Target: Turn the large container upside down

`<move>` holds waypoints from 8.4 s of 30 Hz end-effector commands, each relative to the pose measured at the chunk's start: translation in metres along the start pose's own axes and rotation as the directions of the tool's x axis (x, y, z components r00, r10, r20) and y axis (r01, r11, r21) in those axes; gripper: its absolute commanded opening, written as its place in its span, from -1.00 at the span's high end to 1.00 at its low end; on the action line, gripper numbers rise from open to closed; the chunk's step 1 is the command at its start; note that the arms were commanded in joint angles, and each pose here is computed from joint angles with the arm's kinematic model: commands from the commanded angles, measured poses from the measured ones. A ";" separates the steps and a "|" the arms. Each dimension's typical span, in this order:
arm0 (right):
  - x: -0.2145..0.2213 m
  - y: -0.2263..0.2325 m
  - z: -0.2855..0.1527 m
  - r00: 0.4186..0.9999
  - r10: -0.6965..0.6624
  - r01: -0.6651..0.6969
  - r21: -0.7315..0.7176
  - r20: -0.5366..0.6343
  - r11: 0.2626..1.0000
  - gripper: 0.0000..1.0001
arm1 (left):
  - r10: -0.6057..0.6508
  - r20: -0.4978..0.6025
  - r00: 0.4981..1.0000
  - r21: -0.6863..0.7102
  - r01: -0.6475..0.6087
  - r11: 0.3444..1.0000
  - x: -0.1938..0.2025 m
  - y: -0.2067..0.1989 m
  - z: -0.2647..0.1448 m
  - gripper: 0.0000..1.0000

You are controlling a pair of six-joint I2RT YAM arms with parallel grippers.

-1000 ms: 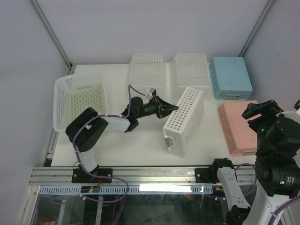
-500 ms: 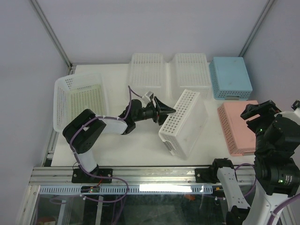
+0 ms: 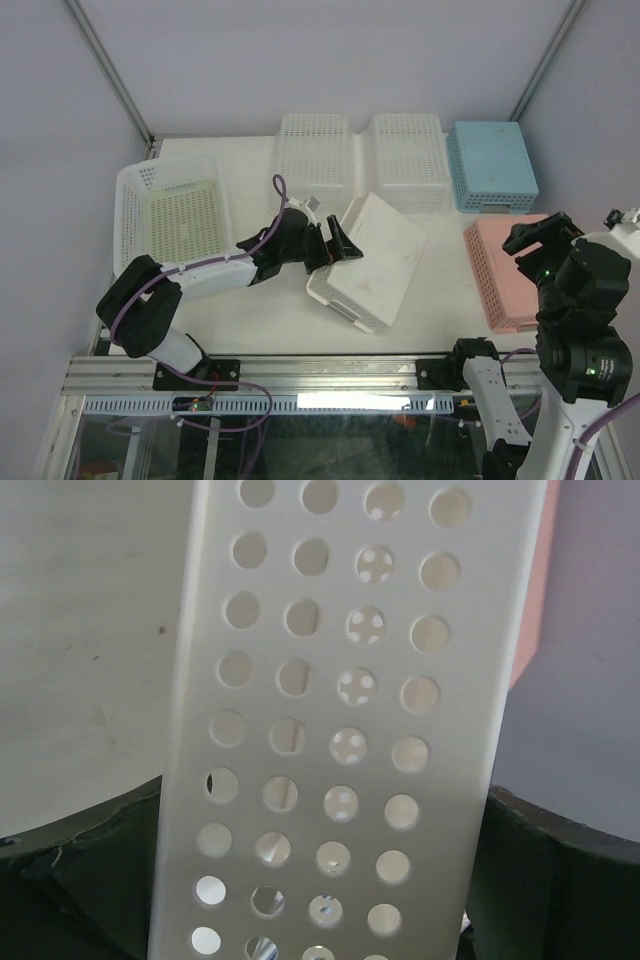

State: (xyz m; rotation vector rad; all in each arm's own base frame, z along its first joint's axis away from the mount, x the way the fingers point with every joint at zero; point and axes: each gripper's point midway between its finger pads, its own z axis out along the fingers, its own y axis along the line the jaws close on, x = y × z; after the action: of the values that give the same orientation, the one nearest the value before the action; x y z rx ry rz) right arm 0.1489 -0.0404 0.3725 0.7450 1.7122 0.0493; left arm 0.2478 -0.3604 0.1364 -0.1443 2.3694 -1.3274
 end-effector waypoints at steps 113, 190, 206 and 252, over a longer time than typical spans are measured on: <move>0.232 0.032 0.073 0.699 0.031 -0.196 -0.149 -0.714 0.969 -0.48 | 0.374 0.233 0.898 -0.388 -0.267 0.882 -0.142 0.026 -0.137 -0.98; 0.383 0.199 0.010 0.578 -0.180 -0.106 -0.292 -0.796 0.950 -0.41 | 0.462 0.299 0.835 -0.232 -0.406 0.884 -0.148 -0.090 -0.160 -0.98; 0.387 0.124 0.029 0.631 -0.122 0.093 -0.081 -0.766 0.992 -0.20 | 0.480 0.260 0.838 -0.260 -0.418 0.870 -0.144 -0.073 -0.151 -0.98; 0.318 0.123 0.054 0.677 -0.055 -0.159 -0.218 -0.734 0.963 -0.51 | 0.273 -0.339 0.900 -0.150 -0.338 0.929 0.006 0.026 -0.046 -0.98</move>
State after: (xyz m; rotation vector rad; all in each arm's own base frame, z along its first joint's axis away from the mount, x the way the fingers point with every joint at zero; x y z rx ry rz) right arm 0.1792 0.1906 0.0883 0.6303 2.5660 0.6337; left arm 0.2334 -0.2849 0.1039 0.3785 2.7435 -0.7982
